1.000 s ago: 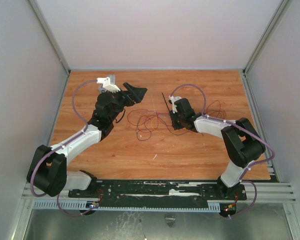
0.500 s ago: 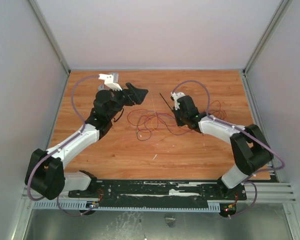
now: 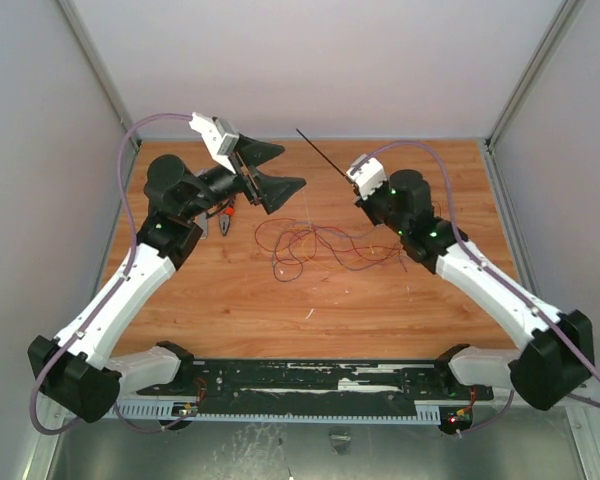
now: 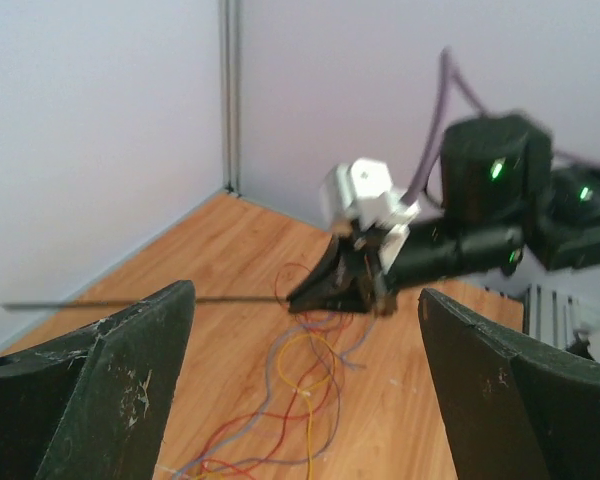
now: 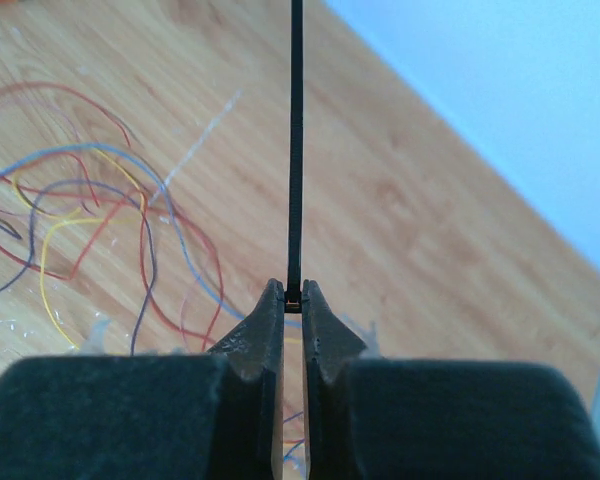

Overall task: Zip-tie the wires
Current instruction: Pick up the ribbon at the center of the board.

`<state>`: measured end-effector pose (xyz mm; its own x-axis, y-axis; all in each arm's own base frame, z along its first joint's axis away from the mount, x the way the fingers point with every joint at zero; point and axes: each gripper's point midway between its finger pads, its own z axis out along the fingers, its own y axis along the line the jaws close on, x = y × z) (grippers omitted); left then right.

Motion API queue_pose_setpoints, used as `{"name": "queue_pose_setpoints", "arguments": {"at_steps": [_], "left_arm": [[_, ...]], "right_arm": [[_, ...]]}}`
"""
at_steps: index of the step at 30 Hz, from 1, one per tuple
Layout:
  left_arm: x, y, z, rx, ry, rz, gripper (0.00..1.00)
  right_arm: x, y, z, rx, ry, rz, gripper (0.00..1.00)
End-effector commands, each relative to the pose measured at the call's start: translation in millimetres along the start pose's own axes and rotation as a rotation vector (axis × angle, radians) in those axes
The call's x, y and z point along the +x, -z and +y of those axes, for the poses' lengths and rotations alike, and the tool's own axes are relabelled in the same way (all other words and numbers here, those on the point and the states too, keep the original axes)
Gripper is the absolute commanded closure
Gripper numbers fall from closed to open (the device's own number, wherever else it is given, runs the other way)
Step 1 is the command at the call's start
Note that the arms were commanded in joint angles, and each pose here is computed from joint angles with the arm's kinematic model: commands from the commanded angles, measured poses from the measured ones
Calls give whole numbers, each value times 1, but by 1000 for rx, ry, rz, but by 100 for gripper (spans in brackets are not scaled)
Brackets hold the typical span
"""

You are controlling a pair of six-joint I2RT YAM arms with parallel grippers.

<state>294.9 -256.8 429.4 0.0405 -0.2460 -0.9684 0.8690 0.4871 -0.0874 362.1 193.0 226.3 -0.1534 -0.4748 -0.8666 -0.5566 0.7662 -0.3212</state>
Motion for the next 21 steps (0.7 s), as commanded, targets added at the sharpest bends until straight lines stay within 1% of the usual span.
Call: {"name": "queue_pose_setpoints", "arguments": {"at_steps": [1, 5, 10, 14, 17, 21], "left_arm": [[6, 11, -17, 134, -70, 69, 1], [10, 10, -18, 169, -42, 97, 1], [17, 5, -12, 172, 17, 153, 1], [23, 2, -15, 202, 83, 192, 1], [46, 2, -14, 214, 169, 284, 1], [83, 9, -28, 274, 215, 380, 1]], "right_arm": [[-54, 35, 7, -123, 206, -171, 100], [-63, 63, 20, -203, 311, -236, 100], [-50, 94, 36, -242, 447, -294, 100], [-26, 105, 46, -271, 519, -254, 100], [-13, 108, 54, -316, 542, -205, 100], [1, 113, 71, -395, 556, -161, 100]]}}
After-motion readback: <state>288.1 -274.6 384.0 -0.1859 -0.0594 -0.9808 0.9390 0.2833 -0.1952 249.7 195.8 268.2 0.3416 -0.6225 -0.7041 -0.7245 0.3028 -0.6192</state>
